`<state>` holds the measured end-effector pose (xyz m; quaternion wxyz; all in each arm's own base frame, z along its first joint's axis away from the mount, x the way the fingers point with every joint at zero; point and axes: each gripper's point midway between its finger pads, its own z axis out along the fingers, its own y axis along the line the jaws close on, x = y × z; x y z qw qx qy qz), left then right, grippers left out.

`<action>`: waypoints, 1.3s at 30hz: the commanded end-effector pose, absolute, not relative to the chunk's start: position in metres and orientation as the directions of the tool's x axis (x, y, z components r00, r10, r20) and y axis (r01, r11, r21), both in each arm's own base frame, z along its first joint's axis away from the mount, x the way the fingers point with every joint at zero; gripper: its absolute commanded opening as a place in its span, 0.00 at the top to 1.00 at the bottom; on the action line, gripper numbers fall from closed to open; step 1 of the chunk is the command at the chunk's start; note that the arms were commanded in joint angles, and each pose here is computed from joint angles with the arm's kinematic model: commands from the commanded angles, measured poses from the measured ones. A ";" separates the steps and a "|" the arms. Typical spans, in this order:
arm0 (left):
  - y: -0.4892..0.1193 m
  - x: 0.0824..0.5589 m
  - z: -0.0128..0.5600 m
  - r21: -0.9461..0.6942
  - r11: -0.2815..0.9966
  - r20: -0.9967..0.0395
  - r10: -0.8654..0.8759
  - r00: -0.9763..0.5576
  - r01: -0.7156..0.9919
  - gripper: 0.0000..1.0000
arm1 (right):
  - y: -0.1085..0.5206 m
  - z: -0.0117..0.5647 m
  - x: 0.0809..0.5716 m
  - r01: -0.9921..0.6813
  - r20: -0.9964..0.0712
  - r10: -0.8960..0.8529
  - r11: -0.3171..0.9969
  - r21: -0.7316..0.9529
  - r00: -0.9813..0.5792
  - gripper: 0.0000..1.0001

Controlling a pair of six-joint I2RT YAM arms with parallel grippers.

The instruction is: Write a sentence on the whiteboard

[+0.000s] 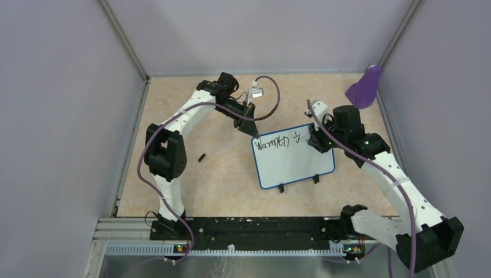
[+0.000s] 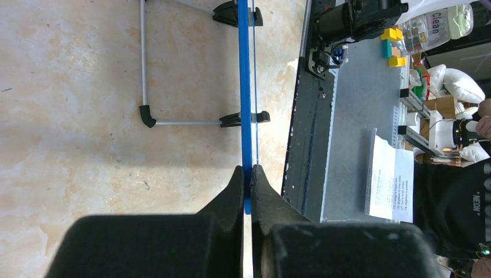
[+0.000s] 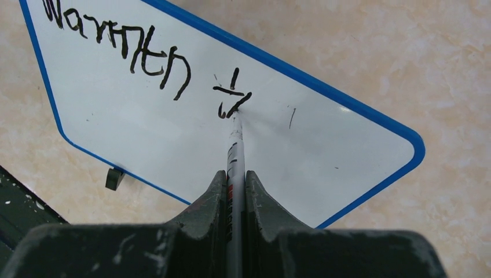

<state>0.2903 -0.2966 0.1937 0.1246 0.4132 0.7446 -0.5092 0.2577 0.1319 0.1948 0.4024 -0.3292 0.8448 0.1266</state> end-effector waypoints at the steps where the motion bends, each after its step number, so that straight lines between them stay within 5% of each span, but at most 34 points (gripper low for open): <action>1: -0.301 0.290 0.194 -0.631 0.112 -0.637 0.491 -0.595 0.768 1.00 | 0.128 0.234 0.284 -0.592 -0.835 -0.401 0.798 -0.116 -0.378 1.00; 28: -0.301 0.291 0.192 -0.633 0.117 -0.632 0.492 -0.599 0.765 1.00 | 0.123 0.188 0.246 -0.694 -0.719 -0.523 0.716 -0.078 -0.458 1.00; 36: -0.301 0.293 0.194 -0.631 0.124 -0.636 0.484 -0.602 0.766 1.00 | 0.138 0.229 0.245 -0.726 -0.793 -0.479 0.684 -0.068 -0.376 1.00; 39: -0.299 0.294 0.200 -0.630 0.118 -0.645 0.470 -0.602 0.767 0.83 | 0.151 0.242 0.238 -0.767 -0.822 -0.454 0.641 -0.034 -0.343 1.00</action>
